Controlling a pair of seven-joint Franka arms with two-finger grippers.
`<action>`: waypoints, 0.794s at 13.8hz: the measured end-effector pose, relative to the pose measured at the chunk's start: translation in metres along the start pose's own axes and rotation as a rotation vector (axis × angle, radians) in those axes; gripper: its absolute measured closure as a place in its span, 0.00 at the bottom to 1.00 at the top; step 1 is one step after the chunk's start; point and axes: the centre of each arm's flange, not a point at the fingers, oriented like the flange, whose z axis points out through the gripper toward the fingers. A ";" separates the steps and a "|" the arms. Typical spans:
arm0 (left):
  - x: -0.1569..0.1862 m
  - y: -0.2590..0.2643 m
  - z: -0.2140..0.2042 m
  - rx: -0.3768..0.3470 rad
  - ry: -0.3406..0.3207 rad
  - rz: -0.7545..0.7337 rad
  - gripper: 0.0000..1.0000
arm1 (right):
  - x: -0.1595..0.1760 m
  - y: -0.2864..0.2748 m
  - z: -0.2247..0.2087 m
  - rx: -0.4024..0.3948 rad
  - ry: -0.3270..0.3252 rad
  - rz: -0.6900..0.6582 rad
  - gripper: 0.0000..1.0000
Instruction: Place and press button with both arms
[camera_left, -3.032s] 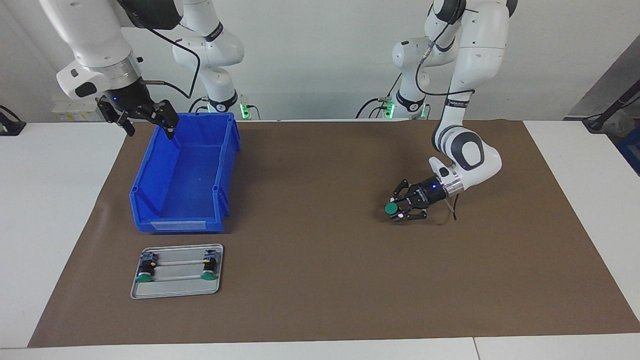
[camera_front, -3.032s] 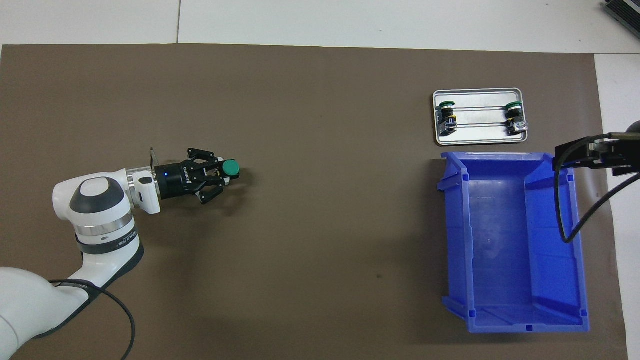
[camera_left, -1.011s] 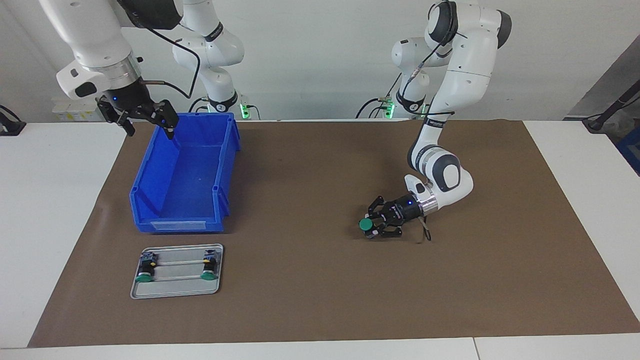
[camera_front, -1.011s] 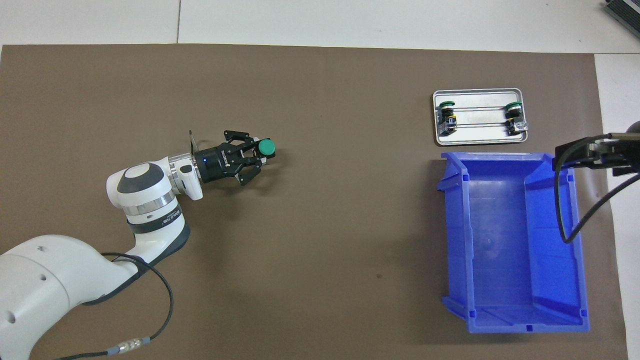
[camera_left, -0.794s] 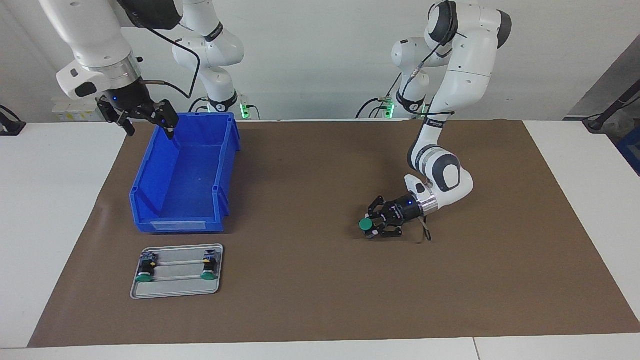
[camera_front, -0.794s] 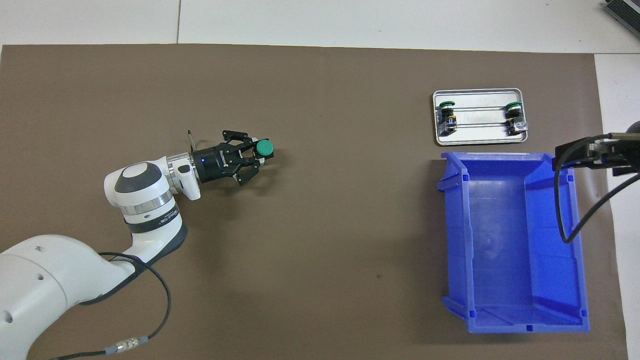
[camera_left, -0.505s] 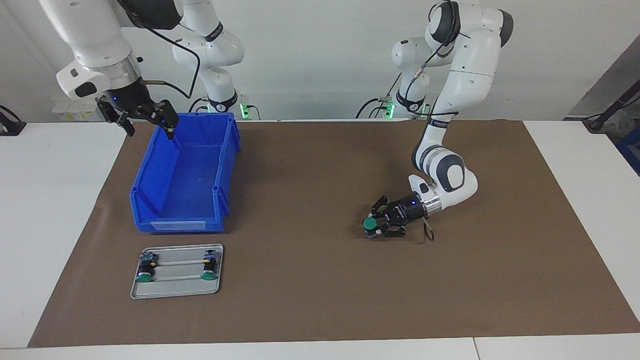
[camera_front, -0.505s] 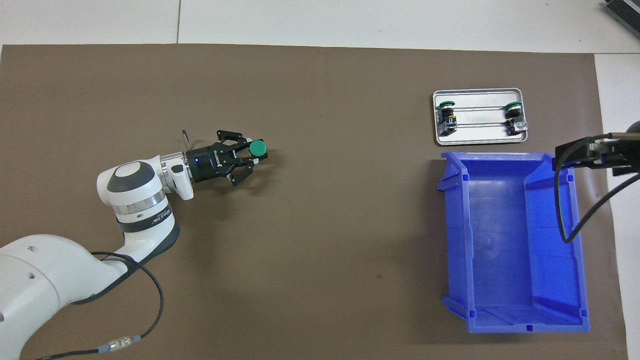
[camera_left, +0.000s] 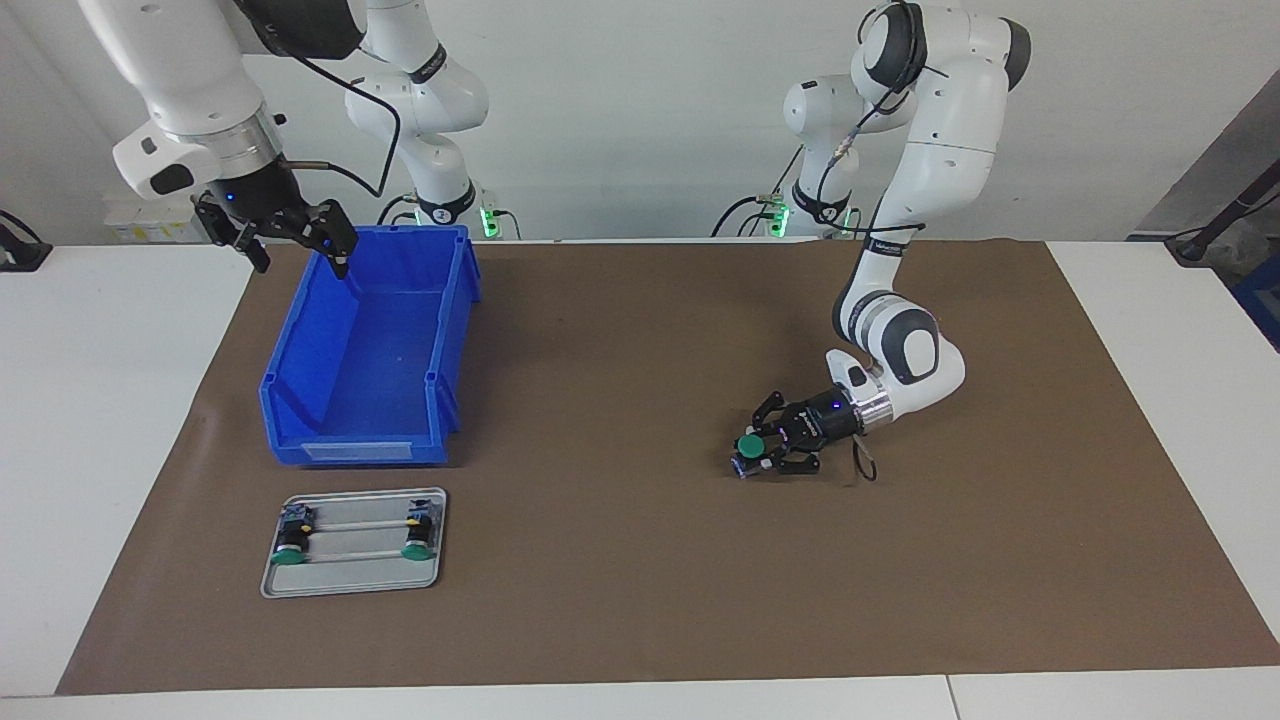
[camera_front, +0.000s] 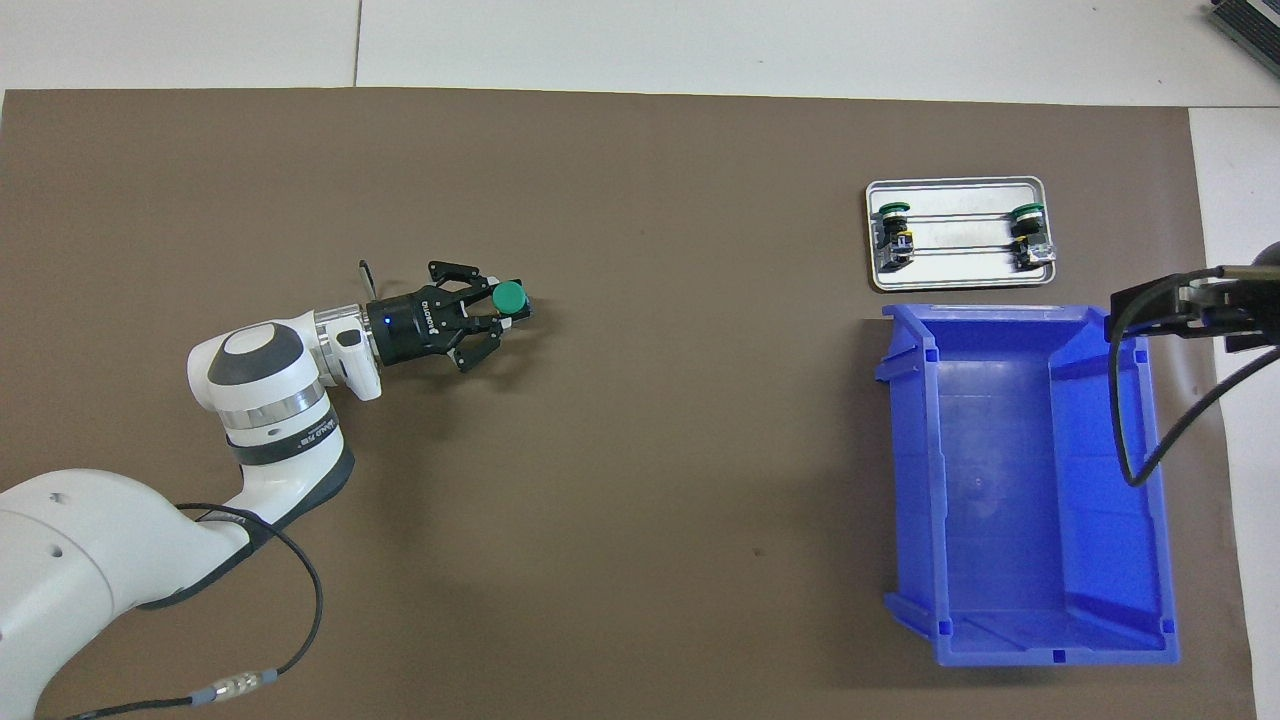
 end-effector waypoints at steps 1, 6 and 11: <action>0.000 0.000 0.000 0.000 0.000 0.000 0.66 | 0.000 0.000 0.000 0.000 0.000 0.000 0.00; -0.006 -0.003 -0.006 0.017 -0.023 -0.004 0.60 | 0.000 0.000 0.000 0.000 0.000 0.000 0.00; -0.010 -0.004 -0.009 0.021 -0.030 -0.006 0.42 | 0.000 0.000 0.000 0.000 0.000 0.000 0.00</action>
